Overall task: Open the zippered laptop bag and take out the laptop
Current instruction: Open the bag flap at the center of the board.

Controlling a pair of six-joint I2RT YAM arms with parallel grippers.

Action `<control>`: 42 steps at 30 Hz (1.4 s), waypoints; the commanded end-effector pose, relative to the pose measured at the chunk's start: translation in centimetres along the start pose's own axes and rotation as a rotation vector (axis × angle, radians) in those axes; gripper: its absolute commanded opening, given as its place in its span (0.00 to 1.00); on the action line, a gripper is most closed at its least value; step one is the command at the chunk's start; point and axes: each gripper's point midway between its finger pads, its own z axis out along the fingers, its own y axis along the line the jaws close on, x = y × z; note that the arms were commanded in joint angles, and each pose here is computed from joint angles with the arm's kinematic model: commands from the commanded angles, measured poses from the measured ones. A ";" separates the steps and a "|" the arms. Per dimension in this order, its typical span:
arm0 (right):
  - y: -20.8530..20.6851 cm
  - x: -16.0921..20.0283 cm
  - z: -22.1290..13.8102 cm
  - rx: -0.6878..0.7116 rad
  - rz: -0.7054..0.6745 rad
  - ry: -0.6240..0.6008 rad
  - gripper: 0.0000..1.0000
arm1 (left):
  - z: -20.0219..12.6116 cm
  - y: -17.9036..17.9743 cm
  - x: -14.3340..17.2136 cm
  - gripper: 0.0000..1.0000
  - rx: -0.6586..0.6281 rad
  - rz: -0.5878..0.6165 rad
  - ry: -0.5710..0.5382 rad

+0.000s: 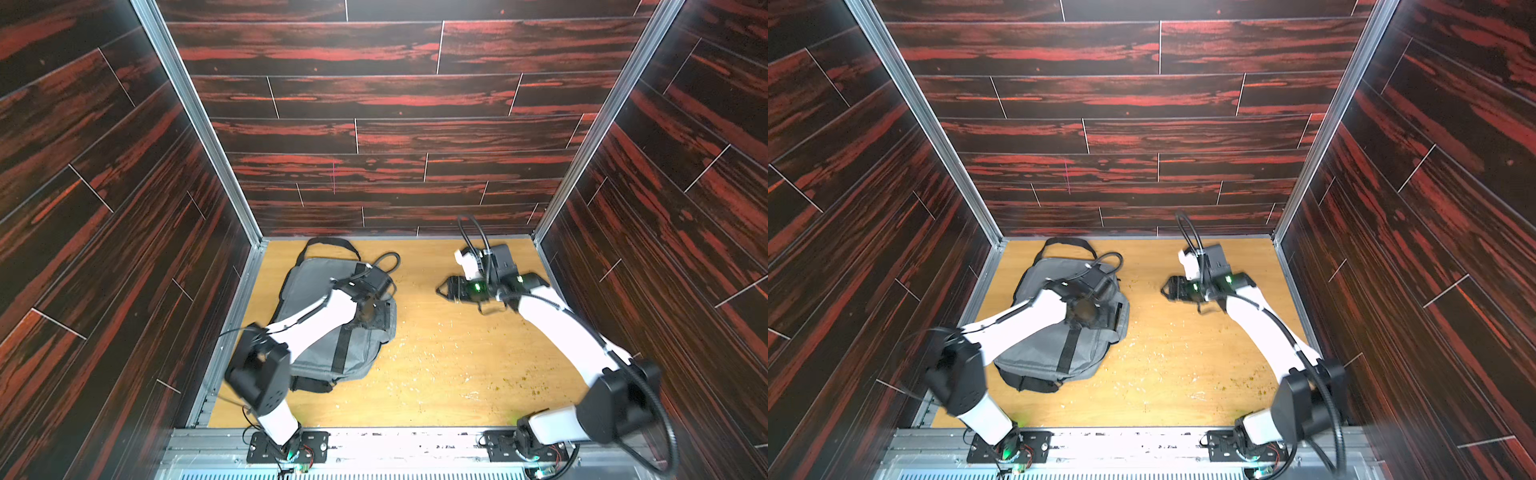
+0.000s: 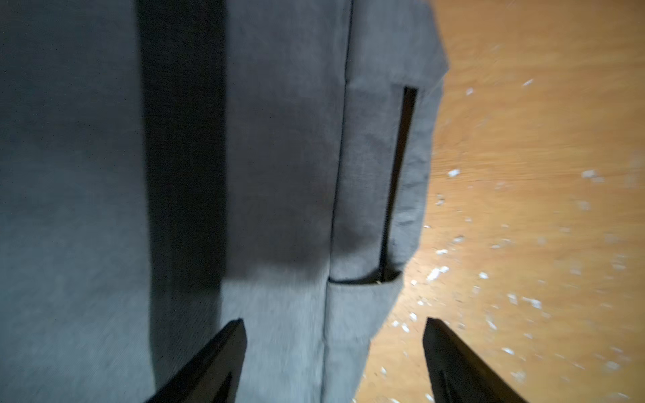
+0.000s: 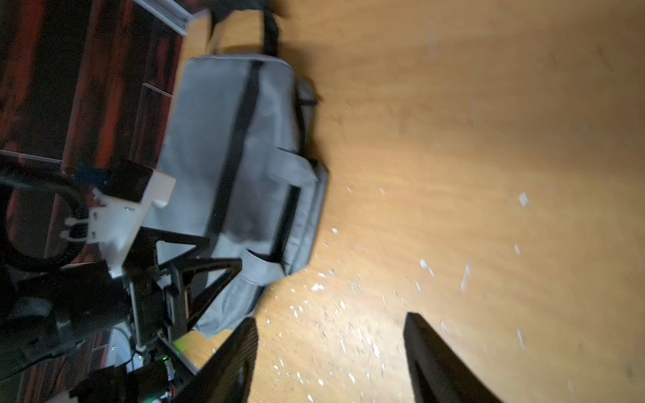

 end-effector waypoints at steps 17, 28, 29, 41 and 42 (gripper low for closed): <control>-3.3 6.7 0.1 0.000 0.211 -0.043 0.73 | 5.6 0.4 -3.1 0.62 -0.322 0.158 -0.020; -3.6 7.3 0.6 0.002 0.218 -0.031 0.73 | 7.2 -0.3 -1.7 0.20 -0.283 0.178 0.038; -3.6 7.3 0.6 0.002 0.219 -0.030 0.73 | 6.7 -0.3 -1.9 0.15 -0.284 0.176 0.031; -1.8 6.8 1.6 -0.097 0.219 -0.032 0.73 | -1.0 -1.1 -5.1 0.00 -0.243 0.171 -0.075; -1.2 6.8 1.8 -0.120 0.220 -0.031 0.73 | -1.7 -1.0 -5.3 0.00 -0.240 0.173 -0.081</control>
